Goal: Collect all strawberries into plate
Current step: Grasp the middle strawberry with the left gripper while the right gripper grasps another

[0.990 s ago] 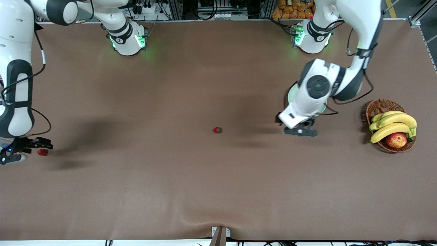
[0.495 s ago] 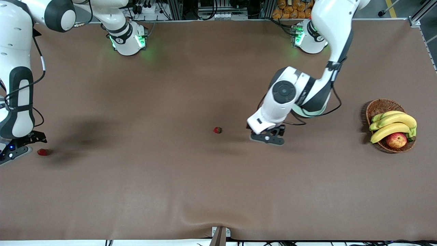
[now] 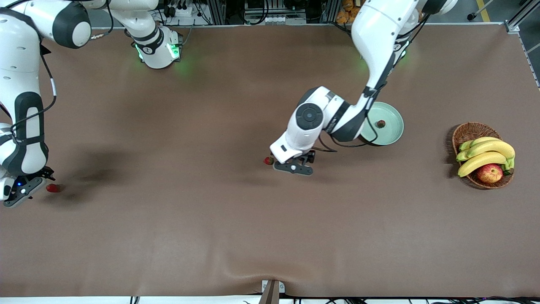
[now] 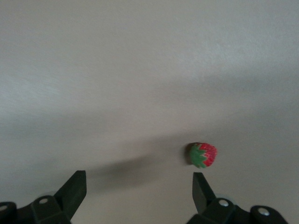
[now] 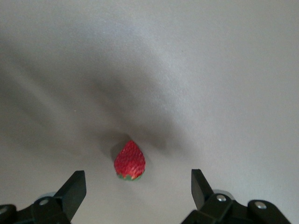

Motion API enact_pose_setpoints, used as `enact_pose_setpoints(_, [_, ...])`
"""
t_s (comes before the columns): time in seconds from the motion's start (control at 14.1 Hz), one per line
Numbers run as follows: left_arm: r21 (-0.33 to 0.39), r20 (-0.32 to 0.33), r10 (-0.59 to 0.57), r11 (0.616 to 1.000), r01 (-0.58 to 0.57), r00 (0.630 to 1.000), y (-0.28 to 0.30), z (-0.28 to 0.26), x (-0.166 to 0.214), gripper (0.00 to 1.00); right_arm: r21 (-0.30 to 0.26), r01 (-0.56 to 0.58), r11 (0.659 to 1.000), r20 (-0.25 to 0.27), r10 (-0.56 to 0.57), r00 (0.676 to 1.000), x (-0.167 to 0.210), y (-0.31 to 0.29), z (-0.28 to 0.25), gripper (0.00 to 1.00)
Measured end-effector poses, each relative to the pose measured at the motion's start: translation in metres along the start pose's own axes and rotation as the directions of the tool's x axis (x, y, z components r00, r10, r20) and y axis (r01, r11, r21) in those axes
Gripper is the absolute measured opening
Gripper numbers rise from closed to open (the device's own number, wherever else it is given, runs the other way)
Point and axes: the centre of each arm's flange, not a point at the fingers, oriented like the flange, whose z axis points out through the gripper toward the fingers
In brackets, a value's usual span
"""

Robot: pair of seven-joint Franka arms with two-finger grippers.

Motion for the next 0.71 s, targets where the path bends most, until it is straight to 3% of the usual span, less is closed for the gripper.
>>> enact_pose_setpoints(0.71, [-0.046, -0.049, -0.002, 0.999, -0.001, 0.999, 0.051, 0.054, -0.010, 0.96, -0.010, 0.036, 0.999, -0.005, -0.036, 0.999, 0.001, 0.003, 0.027, 1.00])
